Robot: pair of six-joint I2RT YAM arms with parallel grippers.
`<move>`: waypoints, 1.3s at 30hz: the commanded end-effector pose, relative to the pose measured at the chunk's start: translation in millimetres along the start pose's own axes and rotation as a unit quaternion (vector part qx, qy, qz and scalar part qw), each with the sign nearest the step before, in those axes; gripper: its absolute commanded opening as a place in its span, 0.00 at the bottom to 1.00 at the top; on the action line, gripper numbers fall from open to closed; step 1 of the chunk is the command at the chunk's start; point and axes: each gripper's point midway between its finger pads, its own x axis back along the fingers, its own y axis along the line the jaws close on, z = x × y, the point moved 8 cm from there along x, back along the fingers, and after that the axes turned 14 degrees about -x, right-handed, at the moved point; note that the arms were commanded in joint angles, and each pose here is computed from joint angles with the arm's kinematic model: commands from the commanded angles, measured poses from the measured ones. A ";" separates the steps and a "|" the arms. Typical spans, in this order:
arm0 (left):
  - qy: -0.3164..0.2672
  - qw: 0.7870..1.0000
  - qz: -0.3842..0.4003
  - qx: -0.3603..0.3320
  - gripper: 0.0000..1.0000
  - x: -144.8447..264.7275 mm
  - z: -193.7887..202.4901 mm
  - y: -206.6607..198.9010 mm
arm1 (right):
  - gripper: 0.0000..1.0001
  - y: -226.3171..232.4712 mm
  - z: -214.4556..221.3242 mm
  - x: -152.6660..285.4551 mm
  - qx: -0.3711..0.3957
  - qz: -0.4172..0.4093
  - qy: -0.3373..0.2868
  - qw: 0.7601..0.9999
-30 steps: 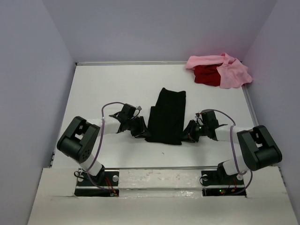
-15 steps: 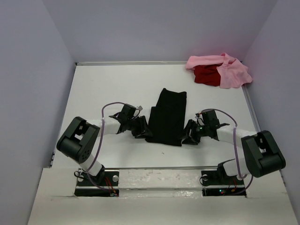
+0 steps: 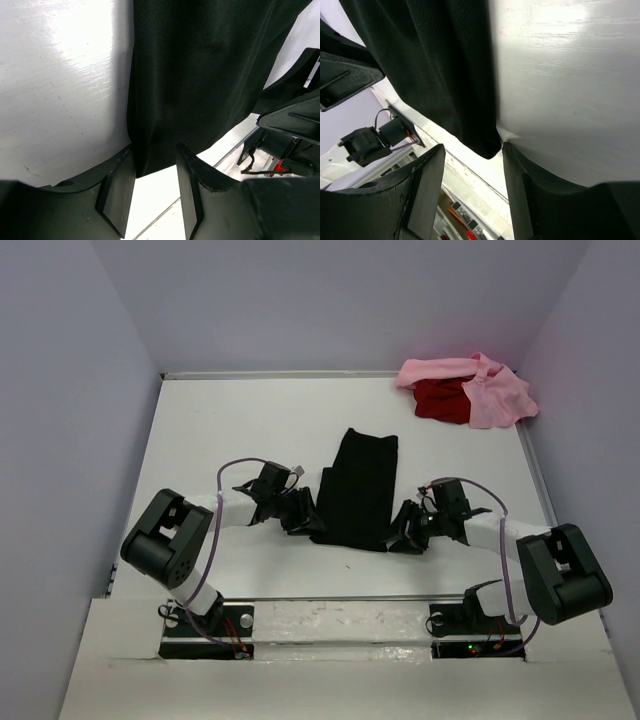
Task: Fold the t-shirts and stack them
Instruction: Fold the tshirt
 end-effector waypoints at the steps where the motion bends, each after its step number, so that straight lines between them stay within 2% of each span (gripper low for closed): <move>1: 0.044 0.996 -0.083 0.011 0.52 -2.4 25.1 26.4 | 0.56 -12.5 0.8 -9.2 -0.009 0.019 -0.008 1.000; 7: 0.046 0.995 -0.083 0.014 0.52 -2.3 25.2 26.7 | 0.50 -7.3 -1.5 -15.1 -0.006 0.024 -0.002 1.000; 10: 0.049 0.995 -0.084 0.015 0.51 -2.5 26.9 27.3 | 0.33 -6.7 -1.9 -15.3 -0.007 0.025 -0.002 1.000; 11: 0.049 0.995 -0.086 0.016 0.50 -2.6 26.8 27.9 | 0.07 -6.8 -2.2 -15.4 -0.007 0.027 -0.002 1.000; 12: 0.048 0.995 -0.084 0.016 0.41 -2.9 26.6 27.3 | 0.00 -7.1 -2.2 -15.5 -0.008 0.029 -0.002 1.000; 13: 0.049 0.996 -0.079 0.015 0.28 -2.9 26.9 26.6 | 0.00 -8.6 -1.8 -16.0 -0.011 0.033 0.001 0.999; 14: 0.053 0.995 -0.083 0.019 0.00 -2.9 28.1 27.3 | 0.00 -9.1 -1.3 -15.8 -0.012 0.035 0.003 0.999; 26: 0.058 0.994 -0.082 0.034 0.00 1.3 33.7 26.2 | 0.00 -1.4 4.1 -5.3 -0.012 0.035 0.011 0.999; 36: 0.096 0.991 -0.070 0.063 0.00 24.1 52.4 16.0 | 0.00 8.0 22.1 14.0 -0.039 0.034 0.060 0.997; 39: 0.131 0.985 -0.068 0.085 0.00 34.3 63.3 12.0 | 0.00 15.0 27.6 21.9 -0.048 0.033 0.082 0.995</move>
